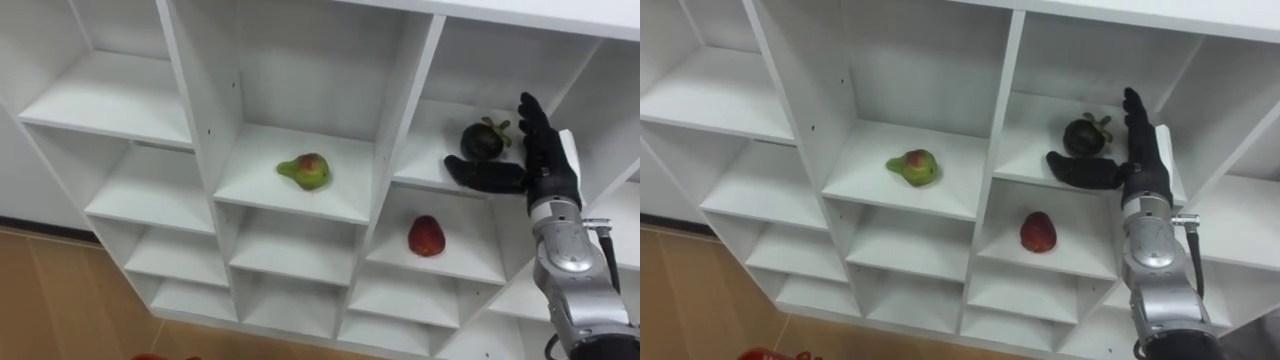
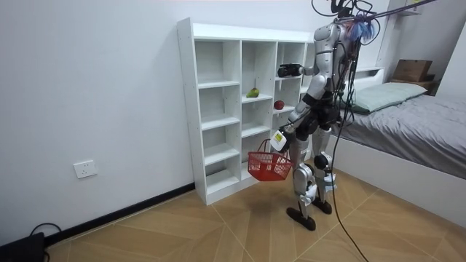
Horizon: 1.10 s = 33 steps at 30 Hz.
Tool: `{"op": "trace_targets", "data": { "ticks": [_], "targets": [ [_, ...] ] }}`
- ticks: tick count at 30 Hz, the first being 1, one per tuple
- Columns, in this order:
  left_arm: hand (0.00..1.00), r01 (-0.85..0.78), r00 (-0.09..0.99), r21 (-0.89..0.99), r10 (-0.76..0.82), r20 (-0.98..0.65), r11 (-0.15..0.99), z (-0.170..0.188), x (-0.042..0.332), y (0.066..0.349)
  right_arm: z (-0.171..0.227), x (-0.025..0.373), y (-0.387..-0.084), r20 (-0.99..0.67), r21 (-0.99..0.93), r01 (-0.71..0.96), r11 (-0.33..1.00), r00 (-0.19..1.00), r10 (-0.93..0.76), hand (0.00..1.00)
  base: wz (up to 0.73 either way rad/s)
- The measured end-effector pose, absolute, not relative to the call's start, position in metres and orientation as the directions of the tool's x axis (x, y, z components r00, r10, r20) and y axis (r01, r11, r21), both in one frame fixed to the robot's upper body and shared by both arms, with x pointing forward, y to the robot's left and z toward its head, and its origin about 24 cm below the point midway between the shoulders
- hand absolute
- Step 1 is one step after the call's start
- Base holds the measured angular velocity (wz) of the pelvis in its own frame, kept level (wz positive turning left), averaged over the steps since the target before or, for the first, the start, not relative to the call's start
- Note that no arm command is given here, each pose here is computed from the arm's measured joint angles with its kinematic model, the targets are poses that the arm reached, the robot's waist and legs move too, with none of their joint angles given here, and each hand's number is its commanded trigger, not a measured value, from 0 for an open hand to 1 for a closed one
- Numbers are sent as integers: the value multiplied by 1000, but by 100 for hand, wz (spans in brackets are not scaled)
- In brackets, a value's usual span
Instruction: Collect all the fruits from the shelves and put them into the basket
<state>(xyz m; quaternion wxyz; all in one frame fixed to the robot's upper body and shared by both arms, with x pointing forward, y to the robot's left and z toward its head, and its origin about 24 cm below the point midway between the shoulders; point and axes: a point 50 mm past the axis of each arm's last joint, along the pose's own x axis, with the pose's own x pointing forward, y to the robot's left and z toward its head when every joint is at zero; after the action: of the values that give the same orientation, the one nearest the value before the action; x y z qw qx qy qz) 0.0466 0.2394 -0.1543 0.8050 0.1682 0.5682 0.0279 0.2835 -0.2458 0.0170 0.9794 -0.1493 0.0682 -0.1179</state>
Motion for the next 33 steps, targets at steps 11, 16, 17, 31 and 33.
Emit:
{"op": "trace_targets", "data": {
  "ticks": [11,16,17,31,33],
  "targets": [
    [100,154,330,283,221,-918,947,-155,47,239,16,285,-248,-100,-365,200,909,963,-252,100,2],
    [100,160,333,272,207,-920,949,-154,51,239,22,286,-256,-77,-467,192,863,964,-256,100,0],
    [100,161,333,270,206,-920,949,-154,51,239,23,287,-256,-76,-475,191,859,964,-256,100,0],
    [100,179,339,272,200,-919,945,-154,53,239,23,292,-252,-85,-500,165,850,968,-238,100,0],
    [100,179,341,272,200,-919,945,-154,54,239,23,293,-249,-84,-501,153,852,971,-224,100,0]
  ]
}}
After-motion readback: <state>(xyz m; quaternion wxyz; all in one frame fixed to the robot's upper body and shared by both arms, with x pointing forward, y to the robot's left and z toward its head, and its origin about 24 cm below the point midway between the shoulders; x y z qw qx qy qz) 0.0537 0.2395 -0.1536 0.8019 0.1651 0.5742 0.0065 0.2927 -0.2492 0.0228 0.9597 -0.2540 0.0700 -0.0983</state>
